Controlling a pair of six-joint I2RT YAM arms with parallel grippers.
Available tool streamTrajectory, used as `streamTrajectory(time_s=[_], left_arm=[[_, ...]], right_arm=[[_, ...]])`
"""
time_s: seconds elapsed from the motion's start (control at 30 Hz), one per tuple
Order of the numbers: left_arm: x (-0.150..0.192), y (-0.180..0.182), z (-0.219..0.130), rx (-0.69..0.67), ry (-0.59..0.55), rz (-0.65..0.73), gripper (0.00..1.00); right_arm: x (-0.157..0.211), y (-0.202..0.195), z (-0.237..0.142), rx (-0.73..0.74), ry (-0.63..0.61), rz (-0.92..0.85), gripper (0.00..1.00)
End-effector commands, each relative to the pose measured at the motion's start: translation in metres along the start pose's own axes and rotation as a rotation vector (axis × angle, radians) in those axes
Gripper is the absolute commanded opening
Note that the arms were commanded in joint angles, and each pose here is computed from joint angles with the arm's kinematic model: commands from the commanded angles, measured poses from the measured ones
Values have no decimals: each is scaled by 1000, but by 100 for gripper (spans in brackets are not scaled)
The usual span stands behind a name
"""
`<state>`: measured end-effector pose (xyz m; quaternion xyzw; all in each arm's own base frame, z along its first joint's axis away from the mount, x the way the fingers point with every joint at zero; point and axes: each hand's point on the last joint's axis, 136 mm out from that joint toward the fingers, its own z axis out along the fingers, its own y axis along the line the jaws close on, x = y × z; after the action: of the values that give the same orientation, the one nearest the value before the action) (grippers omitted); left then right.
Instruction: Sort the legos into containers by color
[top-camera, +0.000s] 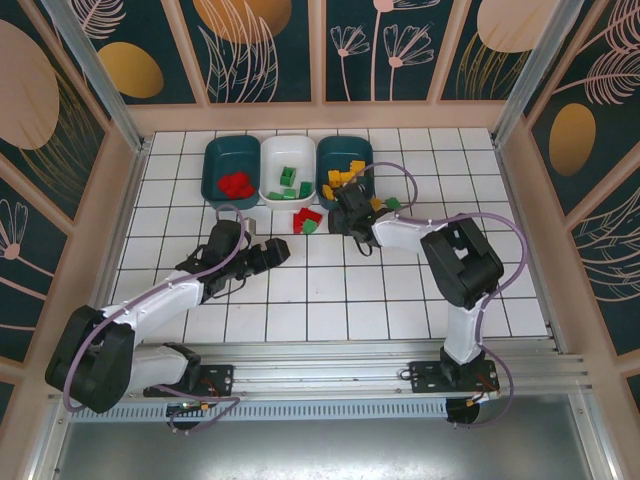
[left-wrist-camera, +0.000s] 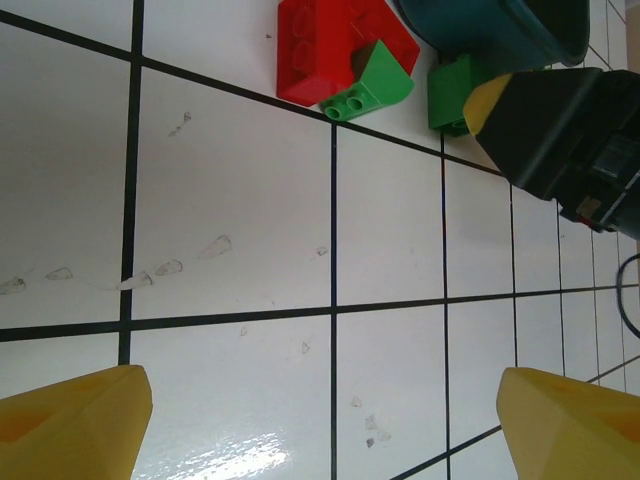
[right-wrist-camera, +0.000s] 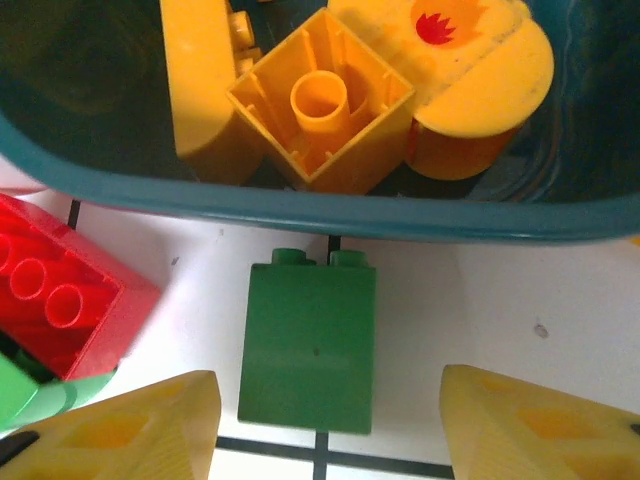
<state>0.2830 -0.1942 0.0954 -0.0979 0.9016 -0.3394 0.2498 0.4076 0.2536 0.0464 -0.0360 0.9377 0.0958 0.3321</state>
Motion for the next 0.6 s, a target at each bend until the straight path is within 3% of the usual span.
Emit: streamTrajectory(time_s=[0.0, 0.23, 0.57], left_arm=[[-7, -6, -5, 16, -38, 4, 90], [-6, -3, -6, 7, -40, 6, 90], [-3, 2, -5, -10, -35, 15, 92]], right_arm=[[-6, -3, 11, 20, -18, 29, 55], [-9, -1, 13, 10, -20, 24, 53], [-18, 8, -17, -8, -92, -6, 25]])
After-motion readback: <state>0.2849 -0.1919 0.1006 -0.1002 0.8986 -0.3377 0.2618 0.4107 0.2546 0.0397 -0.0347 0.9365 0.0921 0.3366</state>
